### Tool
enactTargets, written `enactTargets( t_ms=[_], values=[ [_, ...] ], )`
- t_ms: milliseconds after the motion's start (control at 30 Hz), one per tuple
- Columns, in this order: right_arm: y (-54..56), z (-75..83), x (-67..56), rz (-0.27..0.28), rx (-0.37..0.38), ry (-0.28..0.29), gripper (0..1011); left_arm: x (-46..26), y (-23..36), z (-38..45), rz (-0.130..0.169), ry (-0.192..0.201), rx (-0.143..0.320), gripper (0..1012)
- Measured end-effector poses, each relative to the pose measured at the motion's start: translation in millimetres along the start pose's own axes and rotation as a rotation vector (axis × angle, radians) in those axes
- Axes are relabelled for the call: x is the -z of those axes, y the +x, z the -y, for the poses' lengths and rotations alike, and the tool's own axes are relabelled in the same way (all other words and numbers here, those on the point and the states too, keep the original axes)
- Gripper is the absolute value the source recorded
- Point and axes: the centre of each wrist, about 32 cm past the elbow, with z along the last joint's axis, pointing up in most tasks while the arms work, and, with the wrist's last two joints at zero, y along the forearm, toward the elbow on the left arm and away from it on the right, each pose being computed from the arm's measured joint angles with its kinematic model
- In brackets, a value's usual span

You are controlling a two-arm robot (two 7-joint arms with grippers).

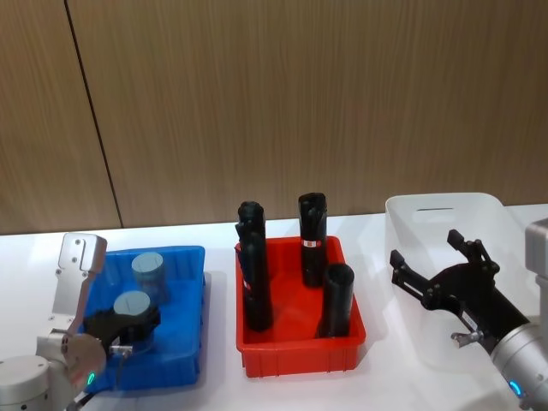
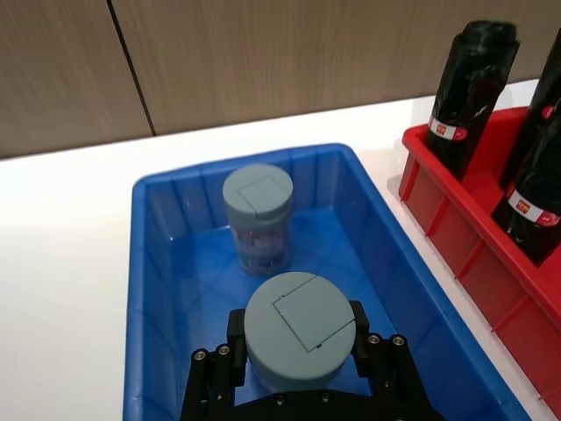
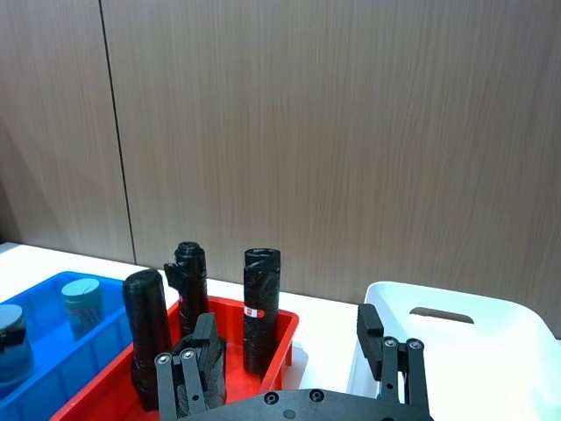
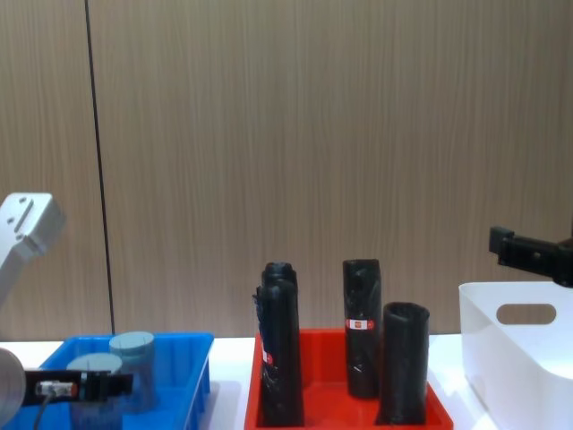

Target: Pick the cotton swabs from the blue box and place them into the white box.

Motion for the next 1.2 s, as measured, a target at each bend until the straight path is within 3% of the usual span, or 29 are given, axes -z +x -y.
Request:
enactTargets(
  t_ms=[267,600,833,1200],
  values=[
    [0.0,0.0,0.0,0.0,0.0,0.0,1002,-4.0,-0.7,-7.9,0.062,-0.083,0.018,678],
    [0.0,0.0,0.0,0.0,0.0,0.0,1002,-16.1,1.3,-21.1,0.133,-0.202,0.119,678],
    [0.0,0.0,0.0,0.0,0.0,0.0,1002,-23.1,3.1,-27.1,0.151,-0.255,0.2,679],
    [0.0,0.0,0.0,0.0,0.0,0.0,1002,-33.7,6.2,-33.4,0.158,-0.317,0.377,678]
  ],
)
